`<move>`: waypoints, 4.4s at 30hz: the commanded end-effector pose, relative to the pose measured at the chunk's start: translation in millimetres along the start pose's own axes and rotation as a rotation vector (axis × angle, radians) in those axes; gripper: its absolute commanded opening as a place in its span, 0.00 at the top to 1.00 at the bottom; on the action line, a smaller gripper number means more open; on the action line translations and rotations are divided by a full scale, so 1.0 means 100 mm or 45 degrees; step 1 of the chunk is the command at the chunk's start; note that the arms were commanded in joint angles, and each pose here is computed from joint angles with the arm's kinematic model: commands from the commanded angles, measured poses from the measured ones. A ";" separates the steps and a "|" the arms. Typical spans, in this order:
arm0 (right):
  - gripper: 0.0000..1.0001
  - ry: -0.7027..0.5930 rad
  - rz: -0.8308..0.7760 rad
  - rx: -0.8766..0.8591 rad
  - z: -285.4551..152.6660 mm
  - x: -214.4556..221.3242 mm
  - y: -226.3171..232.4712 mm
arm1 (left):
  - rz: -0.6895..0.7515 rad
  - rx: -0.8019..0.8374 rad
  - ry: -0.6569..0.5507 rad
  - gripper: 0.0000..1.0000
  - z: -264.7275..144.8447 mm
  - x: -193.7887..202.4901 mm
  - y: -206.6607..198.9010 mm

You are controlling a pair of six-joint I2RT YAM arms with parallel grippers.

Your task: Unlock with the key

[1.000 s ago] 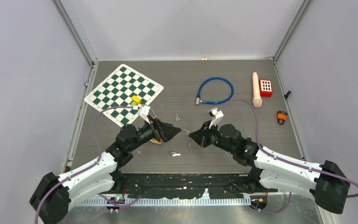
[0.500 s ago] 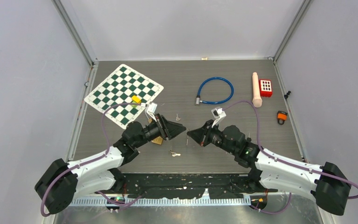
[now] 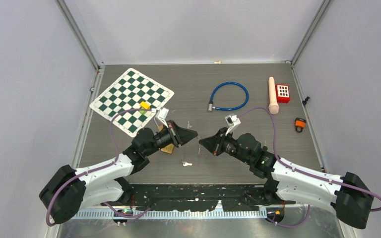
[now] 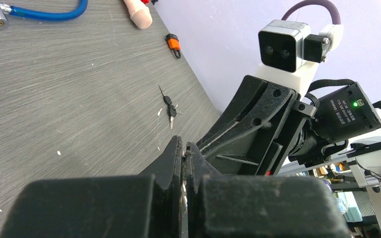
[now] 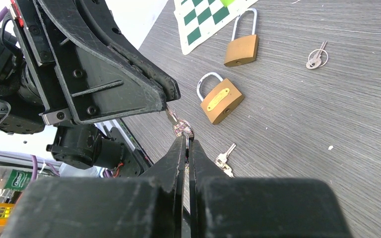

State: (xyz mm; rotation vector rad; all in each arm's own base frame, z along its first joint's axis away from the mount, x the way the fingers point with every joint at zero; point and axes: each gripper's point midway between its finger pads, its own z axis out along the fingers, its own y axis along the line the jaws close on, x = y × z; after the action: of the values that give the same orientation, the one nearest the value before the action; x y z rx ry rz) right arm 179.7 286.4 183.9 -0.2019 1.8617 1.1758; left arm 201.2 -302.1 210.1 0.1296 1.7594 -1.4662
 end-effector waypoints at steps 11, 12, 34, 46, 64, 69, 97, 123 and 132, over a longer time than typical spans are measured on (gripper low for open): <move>0.94 -0.090 -0.010 -0.156 -0.01 -0.07 0.18 | 0.072 0.093 -0.177 1.00 -0.06 -0.32 -0.23; 0.94 -0.086 -0.013 -0.157 0.00 -0.06 0.18 | 0.063 0.097 -0.181 1.00 -0.06 -0.33 -0.23; 0.95 -0.157 0.035 -0.095 0.02 -0.24 0.18 | -0.051 0.089 -0.083 0.66 0.13 -0.20 -0.21; 0.92 -0.138 0.033 -0.132 0.06 -0.19 0.26 | -0.045 0.065 -0.114 1.00 0.10 -0.22 -0.18; 0.51 -0.345 0.070 -0.367 -0.20 -0.31 0.36 | -0.220 0.282 -0.125 1.00 -0.03 -0.31 -0.30; 0.51 -0.414 0.064 -0.425 -0.25 -0.44 0.42 | -0.213 0.333 -0.122 1.00 -0.05 -0.33 -0.39; 0.71 -0.401 0.137 -0.590 -0.05 -0.56 0.68 | -0.209 0.413 -0.131 1.00 -0.13 -0.39 -0.58; 0.95 -0.386 0.123 -0.569 -0.01 -0.49 0.55 | -0.255 0.446 -0.110 1.00 -0.09 -0.42 -0.65; 0.95 -0.370 0.136 -0.563 0.02 -0.47 0.51 | -0.289 0.416 -0.113 0.95 -0.03 -0.42 -0.58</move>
State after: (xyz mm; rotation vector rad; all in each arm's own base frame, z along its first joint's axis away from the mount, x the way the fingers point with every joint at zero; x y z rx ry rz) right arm 177.5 302.4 238.2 -0.1625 1.4205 1.5883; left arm 197.9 -300.5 253.3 -0.0097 1.5978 -1.8433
